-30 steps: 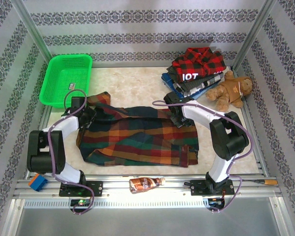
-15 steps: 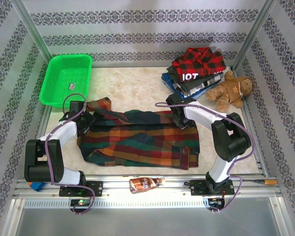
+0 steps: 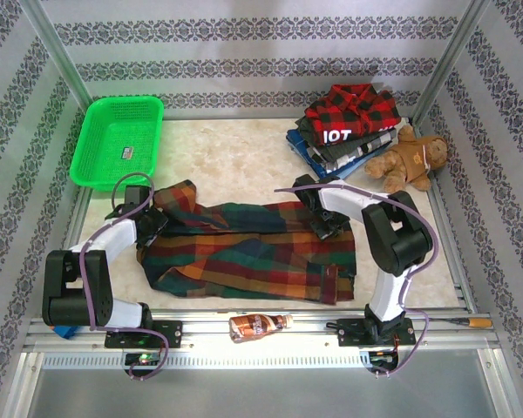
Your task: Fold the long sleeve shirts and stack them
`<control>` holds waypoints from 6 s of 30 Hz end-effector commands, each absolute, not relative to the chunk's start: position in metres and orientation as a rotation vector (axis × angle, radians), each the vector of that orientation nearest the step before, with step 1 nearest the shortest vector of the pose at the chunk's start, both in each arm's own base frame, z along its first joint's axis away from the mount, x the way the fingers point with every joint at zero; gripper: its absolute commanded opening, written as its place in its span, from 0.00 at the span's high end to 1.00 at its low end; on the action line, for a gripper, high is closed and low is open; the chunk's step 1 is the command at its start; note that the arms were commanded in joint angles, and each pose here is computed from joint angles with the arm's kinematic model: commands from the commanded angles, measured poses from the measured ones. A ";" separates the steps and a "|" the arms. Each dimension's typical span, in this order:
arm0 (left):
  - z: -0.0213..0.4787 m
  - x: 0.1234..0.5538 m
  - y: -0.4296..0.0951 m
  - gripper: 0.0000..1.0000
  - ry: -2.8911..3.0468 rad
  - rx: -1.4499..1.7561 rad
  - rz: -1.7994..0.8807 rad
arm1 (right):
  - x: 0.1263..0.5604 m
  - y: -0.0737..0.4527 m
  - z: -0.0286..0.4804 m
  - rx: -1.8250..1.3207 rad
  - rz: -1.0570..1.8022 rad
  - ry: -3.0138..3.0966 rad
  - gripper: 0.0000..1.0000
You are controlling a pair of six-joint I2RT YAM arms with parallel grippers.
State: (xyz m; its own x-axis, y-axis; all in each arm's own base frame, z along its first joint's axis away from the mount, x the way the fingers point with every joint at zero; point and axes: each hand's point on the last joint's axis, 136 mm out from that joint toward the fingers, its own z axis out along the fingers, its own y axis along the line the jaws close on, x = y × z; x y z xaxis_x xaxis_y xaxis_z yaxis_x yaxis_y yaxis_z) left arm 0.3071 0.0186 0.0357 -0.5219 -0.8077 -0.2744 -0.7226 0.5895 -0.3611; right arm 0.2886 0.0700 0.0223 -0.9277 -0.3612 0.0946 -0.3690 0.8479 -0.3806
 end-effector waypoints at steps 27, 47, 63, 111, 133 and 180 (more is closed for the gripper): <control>0.124 0.365 0.015 0.21 2.669 -0.893 -0.169 | 0.320 0.189 0.109 0.592 -0.207 -3.285 0.23; 0.053 0.391 0.024 0.38 2.697 -1.093 -0.141 | 0.314 0.191 0.108 0.615 -0.227 -3.276 0.26; 0.142 0.415 -0.025 0.85 2.550 -0.742 -0.186 | 0.321 0.199 0.107 0.644 -0.238 -3.277 0.29; 0.075 0.399 -0.010 0.82 2.409 -1.312 -0.543 | 0.345 0.201 0.117 0.723 -0.347 -3.336 0.22; 0.137 0.475 -0.137 1.00 2.527 -0.703 -0.520 | 0.352 0.197 0.104 0.685 -0.315 -3.335 0.24; 0.169 0.382 -0.100 0.00 2.407 -0.634 -0.782 | 0.445 0.338 0.164 1.085 -0.639 -3.372 0.20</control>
State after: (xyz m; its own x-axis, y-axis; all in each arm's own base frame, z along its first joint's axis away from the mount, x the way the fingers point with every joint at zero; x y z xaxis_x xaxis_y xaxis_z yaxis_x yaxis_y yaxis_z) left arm 0.3995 -0.0996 0.1851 -0.7062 -0.5997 -0.3764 -0.2645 0.7166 -0.6454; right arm 0.4523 0.3338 0.1894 -0.7825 -0.2880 -0.5521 -0.5287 0.7756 0.3448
